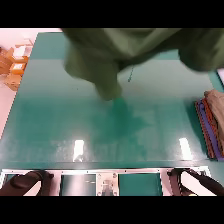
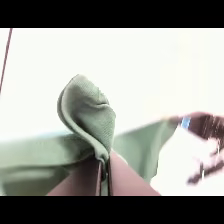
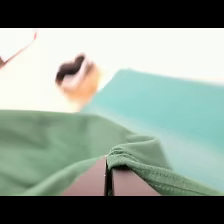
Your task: Fold the shirts.
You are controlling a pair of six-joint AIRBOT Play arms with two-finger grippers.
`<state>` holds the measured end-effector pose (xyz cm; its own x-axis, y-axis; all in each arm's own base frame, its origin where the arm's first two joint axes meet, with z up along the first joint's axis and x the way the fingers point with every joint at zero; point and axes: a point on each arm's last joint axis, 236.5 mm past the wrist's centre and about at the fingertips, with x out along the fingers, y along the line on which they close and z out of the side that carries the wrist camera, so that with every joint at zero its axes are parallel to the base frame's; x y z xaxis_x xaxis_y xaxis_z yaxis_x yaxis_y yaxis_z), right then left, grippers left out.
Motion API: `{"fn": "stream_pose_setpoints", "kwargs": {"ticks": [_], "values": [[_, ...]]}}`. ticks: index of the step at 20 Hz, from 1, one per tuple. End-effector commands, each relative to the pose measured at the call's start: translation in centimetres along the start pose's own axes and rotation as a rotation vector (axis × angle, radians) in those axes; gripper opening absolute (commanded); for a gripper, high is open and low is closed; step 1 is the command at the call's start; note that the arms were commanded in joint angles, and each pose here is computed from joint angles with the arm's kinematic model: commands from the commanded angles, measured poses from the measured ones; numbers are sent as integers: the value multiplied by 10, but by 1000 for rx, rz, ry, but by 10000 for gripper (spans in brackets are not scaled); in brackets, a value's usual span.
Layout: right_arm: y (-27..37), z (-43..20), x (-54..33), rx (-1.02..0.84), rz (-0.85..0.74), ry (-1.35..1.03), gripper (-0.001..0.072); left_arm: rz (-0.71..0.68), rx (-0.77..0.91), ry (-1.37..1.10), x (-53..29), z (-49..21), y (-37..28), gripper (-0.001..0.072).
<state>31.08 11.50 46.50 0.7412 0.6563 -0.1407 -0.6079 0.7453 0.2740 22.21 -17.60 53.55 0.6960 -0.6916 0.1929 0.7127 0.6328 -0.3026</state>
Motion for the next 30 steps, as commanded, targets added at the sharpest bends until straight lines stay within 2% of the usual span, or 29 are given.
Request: {"fn": "stream_pose_setpoints", "kwargs": {"ticks": [1, 4, 7, 10, 12, 15, 17, 21, 26, 27, 28, 29, 30], "values": [[80, 49, -63, -190, -42, -223, 15, -18, 197, -264, -75, 90, -70, 24], [99, 56, -76, -222, -44, -275, 15, 104, 216, -320, -86, 108, -49, 24], [76, 42, -61, -156, -46, -219, 15, 305, 243, -240, -65, 95, 15, 25], [17, 0, -26, 9, -60, -107, 15, 467, 197, -39, -10, 42, 105, 25], [-31, -48, 4, 138, -71, -19, 16, 517, 117, 173, 41, -29, 169, 25], [-110, -149, 44, 355, -142, 98, 16, 523, -73, 543, 95, -169, 240, 25], [-156, -227, 61, 499, -211, 178, 16, 469, -161, 710, 118, -244, 263, 25], [-231, -356, 84, 715, -346, 329, 16, 412, -299, 711, 172, -322, 303, 25], [-291, -424, 114, 873, -401, 423, 26, 365, -296, 691, 220, -389, 307, 27], [-298, -425, 120, 876, -396, 428, 141, 365, -303, 705, 221, -397, 307, 127], [-303, -421, 124, 872, -385, 429, 304, 369, -302, 719, 218, -400, 308, 533], [-307, -411, 127, 859, -371, 422, 383, 375, -319, 735, 212, -398, 311, 708], [-313, -398, 125, 824, -364, 420, 402, 379, -334, 772, 201, -393, 315, 707]]}}
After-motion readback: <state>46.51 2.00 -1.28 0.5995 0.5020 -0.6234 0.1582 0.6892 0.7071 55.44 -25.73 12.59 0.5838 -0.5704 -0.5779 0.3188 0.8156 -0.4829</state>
